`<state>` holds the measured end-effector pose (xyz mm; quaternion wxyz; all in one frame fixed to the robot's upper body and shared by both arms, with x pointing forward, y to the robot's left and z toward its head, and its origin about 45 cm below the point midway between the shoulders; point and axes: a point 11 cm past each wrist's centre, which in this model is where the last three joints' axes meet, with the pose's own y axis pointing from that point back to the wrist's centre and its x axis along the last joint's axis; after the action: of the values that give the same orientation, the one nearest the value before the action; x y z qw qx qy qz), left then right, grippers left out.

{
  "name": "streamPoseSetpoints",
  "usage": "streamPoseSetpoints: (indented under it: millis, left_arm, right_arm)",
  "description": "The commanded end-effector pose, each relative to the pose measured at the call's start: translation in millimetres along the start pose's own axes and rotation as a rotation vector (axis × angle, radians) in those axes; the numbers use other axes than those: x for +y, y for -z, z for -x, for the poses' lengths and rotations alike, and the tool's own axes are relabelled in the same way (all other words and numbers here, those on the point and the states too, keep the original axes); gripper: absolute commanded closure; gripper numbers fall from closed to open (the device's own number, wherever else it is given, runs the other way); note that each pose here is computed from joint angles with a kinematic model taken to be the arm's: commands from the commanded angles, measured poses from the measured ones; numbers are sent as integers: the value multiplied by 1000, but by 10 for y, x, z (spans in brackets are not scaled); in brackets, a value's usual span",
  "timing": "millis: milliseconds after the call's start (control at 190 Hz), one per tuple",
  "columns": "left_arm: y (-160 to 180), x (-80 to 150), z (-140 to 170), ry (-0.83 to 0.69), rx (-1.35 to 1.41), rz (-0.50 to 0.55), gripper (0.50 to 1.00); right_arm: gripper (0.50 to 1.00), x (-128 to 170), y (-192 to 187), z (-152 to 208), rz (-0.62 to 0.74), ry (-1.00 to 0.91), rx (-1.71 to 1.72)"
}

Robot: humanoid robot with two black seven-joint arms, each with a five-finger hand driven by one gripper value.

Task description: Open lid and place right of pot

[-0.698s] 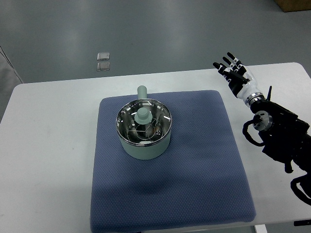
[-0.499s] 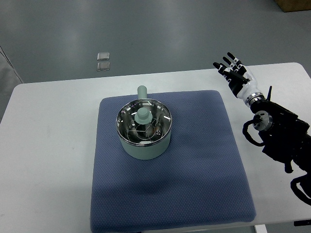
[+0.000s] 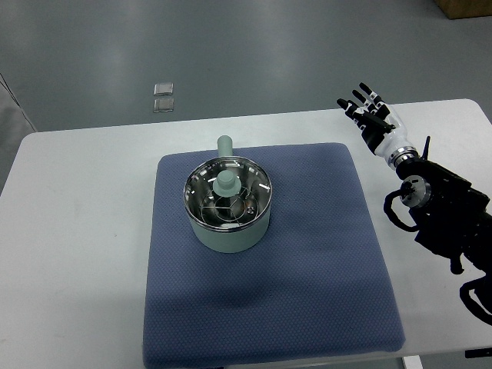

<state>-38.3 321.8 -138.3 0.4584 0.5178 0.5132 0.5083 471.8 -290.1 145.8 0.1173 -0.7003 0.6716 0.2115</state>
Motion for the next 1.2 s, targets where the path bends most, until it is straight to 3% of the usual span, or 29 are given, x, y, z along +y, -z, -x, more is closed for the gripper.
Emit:
streamPoseSetpoints:
  millis: [0,541,798,803,866,1008,1013,1197]
  left_arm:
    - [1,0,0,0,1,0,500]
    - [-118,6,5,1,-3,19,500]
    - [-119,6,5,1,-3,21,500]
    - [-118,6,5,1,-3,19,500]
    - [-119,6,5,1,-3,21,500]
    - [-118,6,5,1,-3,19,500]
    - [-119,6,5,1,-3,21,500]
    - [-118,6,5,1,-3,19,500]
  right_arm:
    - [556,-4,6,3,-1,-1,3]
    - [556,-46,54,17,-5,-38,35]
    - [556,-138,11,358,14,12,36]
    - [556,-147,-68,514,36,28,57]
    - [556,-164,-94,656,51,57,119]
    - [556,-242,60,845,38,129,277]
    - [556,-281,195,894,22,162,368]
    - [556,-357,602,1039,-17,290,725]
